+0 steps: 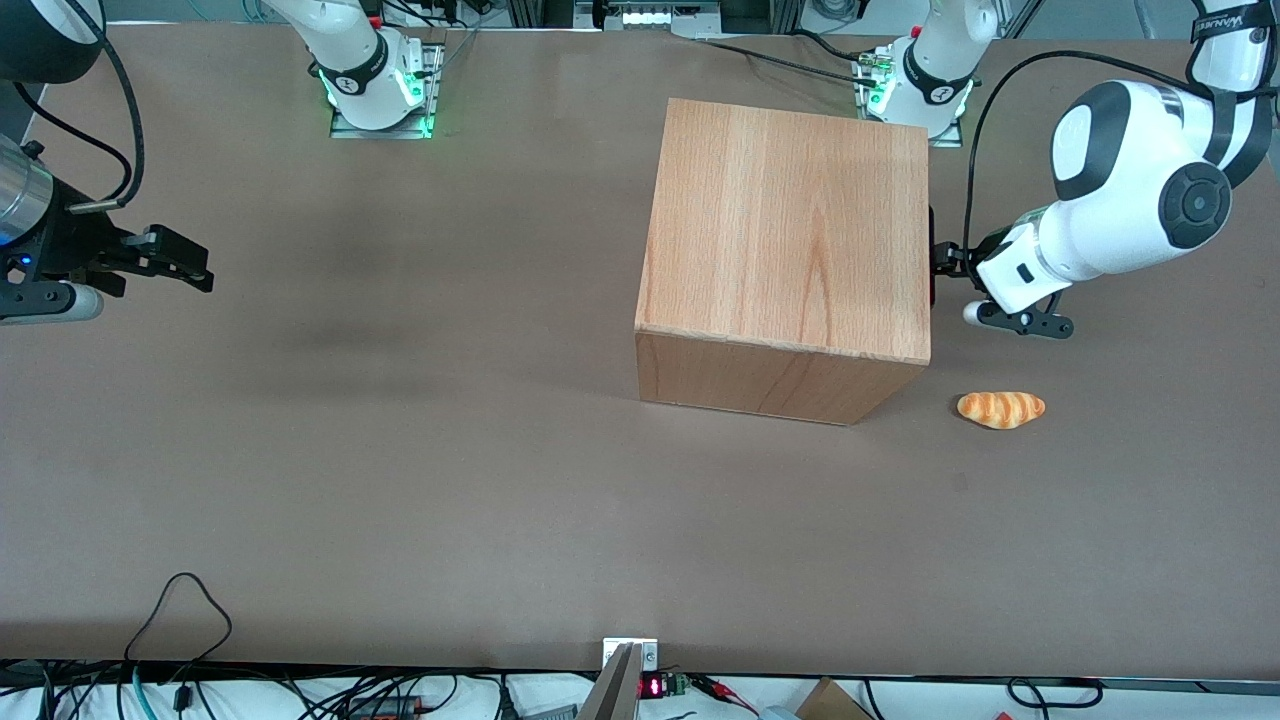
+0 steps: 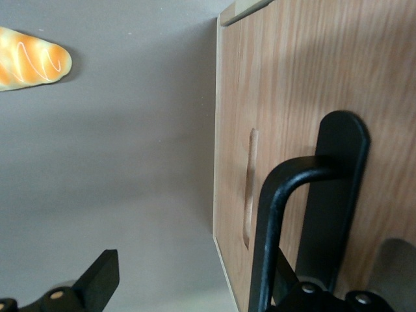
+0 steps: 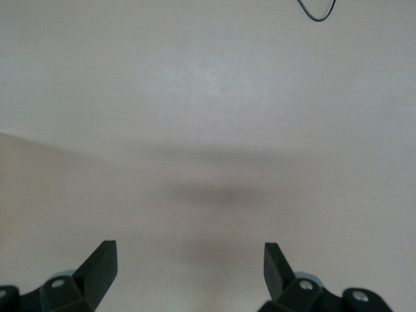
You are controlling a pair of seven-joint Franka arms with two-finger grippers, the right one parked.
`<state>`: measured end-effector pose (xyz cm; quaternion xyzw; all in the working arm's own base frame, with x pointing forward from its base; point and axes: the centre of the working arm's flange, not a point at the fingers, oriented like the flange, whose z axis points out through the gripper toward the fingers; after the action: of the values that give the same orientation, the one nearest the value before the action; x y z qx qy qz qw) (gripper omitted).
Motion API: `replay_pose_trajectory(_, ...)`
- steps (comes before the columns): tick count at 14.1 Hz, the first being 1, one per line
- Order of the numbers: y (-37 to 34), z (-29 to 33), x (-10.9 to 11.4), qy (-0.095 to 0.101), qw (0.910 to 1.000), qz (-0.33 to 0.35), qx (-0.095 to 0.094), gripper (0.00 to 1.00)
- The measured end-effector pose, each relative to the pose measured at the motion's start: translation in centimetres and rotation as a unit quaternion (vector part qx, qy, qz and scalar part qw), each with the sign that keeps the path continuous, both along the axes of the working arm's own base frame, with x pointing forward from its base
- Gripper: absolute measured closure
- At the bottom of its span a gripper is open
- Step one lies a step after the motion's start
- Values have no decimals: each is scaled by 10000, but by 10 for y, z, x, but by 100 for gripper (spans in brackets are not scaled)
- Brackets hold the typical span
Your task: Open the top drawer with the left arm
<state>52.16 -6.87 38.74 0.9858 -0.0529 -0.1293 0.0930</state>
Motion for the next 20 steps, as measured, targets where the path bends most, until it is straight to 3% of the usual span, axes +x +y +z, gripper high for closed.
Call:
replay_pose_trajectory(11, 1, -1, 2, -44, 10000, -21, 24, 0)
replay_pose_trajectory(20, 22, 3, 5, -130, 9996, -71, 235, 0)
